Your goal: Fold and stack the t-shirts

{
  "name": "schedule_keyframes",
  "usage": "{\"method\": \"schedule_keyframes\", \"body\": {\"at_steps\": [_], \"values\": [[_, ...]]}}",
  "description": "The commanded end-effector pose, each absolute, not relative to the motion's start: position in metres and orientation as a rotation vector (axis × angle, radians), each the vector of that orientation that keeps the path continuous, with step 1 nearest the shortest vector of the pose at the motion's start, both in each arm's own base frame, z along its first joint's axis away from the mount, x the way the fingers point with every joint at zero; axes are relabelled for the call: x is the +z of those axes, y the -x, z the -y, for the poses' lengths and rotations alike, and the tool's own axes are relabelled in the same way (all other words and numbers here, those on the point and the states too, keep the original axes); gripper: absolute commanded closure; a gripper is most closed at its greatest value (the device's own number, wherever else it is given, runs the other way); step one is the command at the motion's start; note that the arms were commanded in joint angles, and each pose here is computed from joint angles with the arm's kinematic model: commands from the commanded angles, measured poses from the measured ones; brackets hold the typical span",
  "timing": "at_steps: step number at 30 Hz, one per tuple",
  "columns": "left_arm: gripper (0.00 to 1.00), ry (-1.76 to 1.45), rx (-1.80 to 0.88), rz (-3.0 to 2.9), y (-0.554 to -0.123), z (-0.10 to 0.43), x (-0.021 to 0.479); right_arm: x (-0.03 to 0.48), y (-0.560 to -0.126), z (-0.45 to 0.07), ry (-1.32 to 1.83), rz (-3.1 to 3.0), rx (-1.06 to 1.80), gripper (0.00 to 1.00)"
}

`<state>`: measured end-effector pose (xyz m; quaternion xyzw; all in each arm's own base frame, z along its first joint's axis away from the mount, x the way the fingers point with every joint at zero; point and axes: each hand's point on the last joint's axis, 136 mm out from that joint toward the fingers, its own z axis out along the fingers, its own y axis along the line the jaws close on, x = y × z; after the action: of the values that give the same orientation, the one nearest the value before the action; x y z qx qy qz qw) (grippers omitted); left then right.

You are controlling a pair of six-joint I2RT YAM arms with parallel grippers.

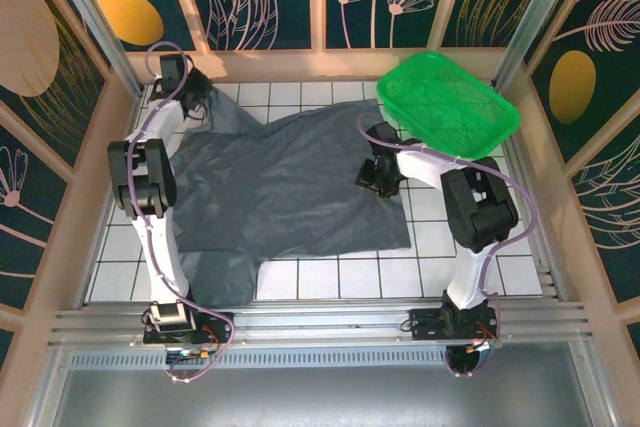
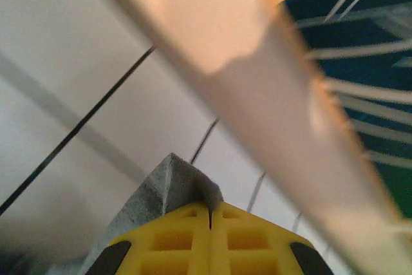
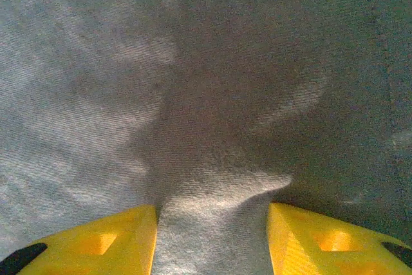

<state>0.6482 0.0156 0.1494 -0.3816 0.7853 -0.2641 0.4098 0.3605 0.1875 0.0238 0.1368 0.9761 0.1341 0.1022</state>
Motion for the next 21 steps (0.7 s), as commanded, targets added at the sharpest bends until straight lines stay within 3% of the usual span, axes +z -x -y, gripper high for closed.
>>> {"method": "schedule_keyframes", "body": {"at_steps": [1,5,7,8,10,13,16,21], "values": [[1.0,0.929,-0.843,-1.801,-0.698,-0.013,0.169,0.022,-0.358,-0.192,-0.385,-2.926,0.406,0.51],[0.97,0.925,-0.952,-1.729,-0.731,-0.008,0.164,0.023,-0.356,-0.197,-0.376,-2.937,0.416,0.5],[0.63,0.92,-0.998,-1.709,-0.737,-0.005,0.165,0.023,-0.355,-0.197,-0.375,-2.941,0.418,0.49],[0.52,0.916,-1.008,-1.705,-0.738,-0.004,0.169,0.023,-0.353,-0.197,-0.375,-2.943,0.417,0.49],[0.4,0.912,-0.985,-1.712,-0.734,-0.005,0.177,0.024,-0.352,-0.196,-0.376,-2.941,0.415,0.49],[0.36,0.9,-0.912,-1.732,-0.72,-0.01,0.197,0.028,-0.351,-0.194,-0.373,-2.928,0.409,0.49],[0.4,0.931,-0.791,-1.793,-0.694,-0.015,0.202,0.034,-0.353,-0.192,-0.359,-2.904,0.4,0.49],[0.47,0.992,-0.81,-1.944,-0.658,0.01,0.158,0.039,-0.355,-0.192,-0.337,-2.895,0.402,0.49]]}}
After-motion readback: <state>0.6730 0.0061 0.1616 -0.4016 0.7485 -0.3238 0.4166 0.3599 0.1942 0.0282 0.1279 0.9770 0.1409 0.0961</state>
